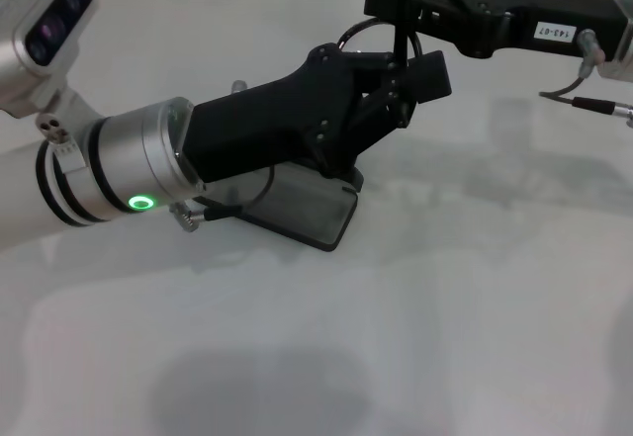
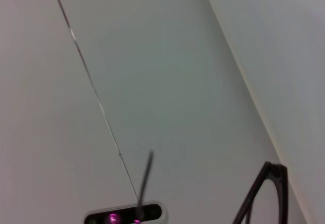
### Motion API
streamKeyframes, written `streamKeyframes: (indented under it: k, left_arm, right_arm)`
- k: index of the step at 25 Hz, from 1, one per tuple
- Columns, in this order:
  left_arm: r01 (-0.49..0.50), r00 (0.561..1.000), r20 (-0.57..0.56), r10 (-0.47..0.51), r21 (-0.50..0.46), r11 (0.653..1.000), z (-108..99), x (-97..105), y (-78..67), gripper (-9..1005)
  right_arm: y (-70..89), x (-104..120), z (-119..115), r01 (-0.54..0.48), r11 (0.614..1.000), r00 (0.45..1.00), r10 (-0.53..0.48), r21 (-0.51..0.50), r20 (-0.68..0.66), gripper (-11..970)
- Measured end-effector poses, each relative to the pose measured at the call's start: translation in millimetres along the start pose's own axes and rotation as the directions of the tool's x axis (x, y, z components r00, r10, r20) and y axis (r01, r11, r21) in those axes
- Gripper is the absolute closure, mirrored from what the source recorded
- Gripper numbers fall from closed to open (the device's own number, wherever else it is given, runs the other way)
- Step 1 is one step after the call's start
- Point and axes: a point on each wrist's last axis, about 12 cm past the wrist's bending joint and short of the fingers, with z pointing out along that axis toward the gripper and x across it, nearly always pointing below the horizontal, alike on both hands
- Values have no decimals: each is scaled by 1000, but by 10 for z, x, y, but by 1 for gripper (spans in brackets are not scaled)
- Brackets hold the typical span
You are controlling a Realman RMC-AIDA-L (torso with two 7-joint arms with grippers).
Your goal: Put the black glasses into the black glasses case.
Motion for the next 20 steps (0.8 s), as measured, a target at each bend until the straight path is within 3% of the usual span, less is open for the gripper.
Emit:
streamKeyframes:
  k: [20]
  left_arm:
    - [-2, 1000, -9, 2, 0, 1000, 24, -3, 19, 995]
  right_arm:
    - [50, 14, 59, 64, 997, 998, -65, -48, -9, 850]
